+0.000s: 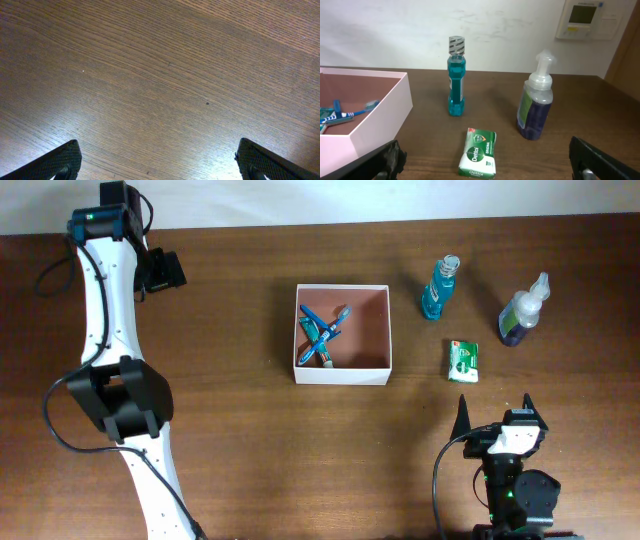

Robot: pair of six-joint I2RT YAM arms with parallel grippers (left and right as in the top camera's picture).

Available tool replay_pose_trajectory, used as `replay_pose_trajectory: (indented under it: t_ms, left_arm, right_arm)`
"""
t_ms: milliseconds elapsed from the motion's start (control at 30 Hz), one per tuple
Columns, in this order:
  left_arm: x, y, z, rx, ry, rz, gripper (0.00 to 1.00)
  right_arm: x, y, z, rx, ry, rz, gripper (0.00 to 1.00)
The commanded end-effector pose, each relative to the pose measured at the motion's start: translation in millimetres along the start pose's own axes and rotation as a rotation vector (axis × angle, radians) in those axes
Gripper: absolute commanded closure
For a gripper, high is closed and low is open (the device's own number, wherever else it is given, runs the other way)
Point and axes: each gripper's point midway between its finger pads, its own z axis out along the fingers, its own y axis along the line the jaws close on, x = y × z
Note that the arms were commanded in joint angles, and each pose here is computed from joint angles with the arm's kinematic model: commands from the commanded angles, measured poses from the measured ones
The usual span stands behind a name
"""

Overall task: Pack container
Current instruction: 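Move the right gripper over the green Dettol soap bar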

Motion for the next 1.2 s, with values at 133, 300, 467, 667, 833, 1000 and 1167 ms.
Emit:
replay_pose_trajectory:
  t_ms: [133,300,467,667,833,1000,1167]
  left_arm:
    - [-2,5,-7,-0.009,-0.015,-0.001,0.01]
    - [-2,5,-7,-0.009,-0.015,0.000,0.01]
    - [-2,5,-7,-0.009,-0.015,-0.001,0.01]
    - [-2,5,-7,-0.009,-0.015,-0.001,0.01]
    - [-2,5,-7,-0.009,-0.015,-0.001,0.01]
    - [-2,5,-7,-0.009,-0.015,0.000,0.01]
    - [-2,5,-7,-0.009,-0.015,-0.001,0.01]
  right_arm:
    - [1,4,0,-0.018,-0.001,-0.007,0.02]
    - [1,4,0,-0.019,-0.002,-0.007,0.02]
    - [-14,15,-1,-0.086,-0.063,-0.010,0.02]
    - [-21,44,-7,-0.259,-0.099,-0.019,0.02]
    - [-66,77,-29,-0.466,-0.309,-0.082,0.02]
    - [-107,76,-46,-0.458,-0.481,-0.121,0.02]
    - [-140,72,-58,-0.438,-0.536,-0.133,0.02]
